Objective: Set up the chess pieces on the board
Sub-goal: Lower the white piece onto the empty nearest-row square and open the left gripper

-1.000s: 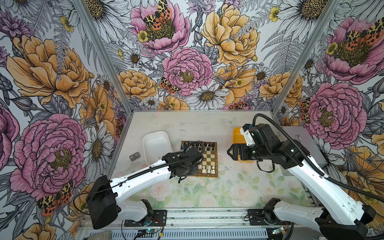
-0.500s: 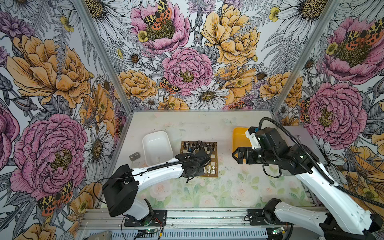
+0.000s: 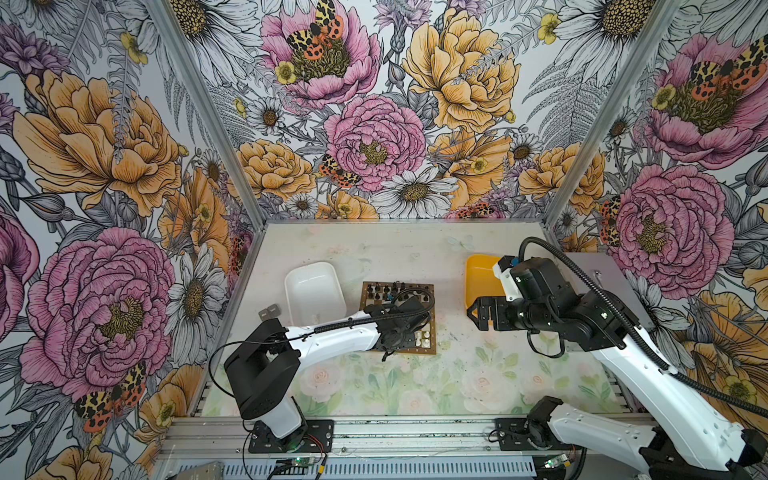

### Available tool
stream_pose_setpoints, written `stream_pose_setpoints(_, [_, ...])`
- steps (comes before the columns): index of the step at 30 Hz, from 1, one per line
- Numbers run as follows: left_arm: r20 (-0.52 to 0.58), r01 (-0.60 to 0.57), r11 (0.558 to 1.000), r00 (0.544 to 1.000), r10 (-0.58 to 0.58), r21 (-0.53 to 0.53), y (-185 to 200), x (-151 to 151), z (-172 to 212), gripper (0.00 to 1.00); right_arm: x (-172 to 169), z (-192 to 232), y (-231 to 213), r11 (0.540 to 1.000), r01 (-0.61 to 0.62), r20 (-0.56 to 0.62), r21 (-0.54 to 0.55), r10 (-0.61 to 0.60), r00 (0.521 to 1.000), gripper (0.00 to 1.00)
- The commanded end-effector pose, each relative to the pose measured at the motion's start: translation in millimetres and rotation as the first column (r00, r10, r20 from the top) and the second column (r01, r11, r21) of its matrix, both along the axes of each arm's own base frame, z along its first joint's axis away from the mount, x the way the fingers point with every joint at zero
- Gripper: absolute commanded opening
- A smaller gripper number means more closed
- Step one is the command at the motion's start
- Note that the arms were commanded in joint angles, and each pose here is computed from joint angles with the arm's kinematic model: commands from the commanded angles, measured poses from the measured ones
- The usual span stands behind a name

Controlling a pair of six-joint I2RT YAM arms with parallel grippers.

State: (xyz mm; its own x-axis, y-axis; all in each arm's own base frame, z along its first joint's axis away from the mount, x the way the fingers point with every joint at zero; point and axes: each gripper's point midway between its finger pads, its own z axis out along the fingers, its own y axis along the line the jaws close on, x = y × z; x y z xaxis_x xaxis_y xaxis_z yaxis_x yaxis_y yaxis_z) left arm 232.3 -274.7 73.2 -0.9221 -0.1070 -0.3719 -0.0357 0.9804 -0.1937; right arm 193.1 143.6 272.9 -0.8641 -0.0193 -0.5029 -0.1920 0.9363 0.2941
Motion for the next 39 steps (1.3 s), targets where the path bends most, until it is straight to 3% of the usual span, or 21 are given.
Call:
stream_pose_setpoints(1, [0.065,0.003,1.000,0.998,-0.001,-0.026,-7,14,11,0.07,-2,4,-7,1.000,0.020,0.015,-0.009,-0.020,1.000,1.00])
stream_pose_setpoints(21, [0.063,0.000,0.999,0.998,0.002,-0.032,-5,22,3,0.07,0,5,-10,0.999,0.021,0.003,-0.037,-0.021,1.000,1.00])
stream_pose_setpoints(39, [0.036,-0.003,1.000,0.999,0.004,-0.030,2,13,-3,0.08,1,5,-11,0.999,0.027,-0.001,-0.041,-0.027,1.000,1.00])
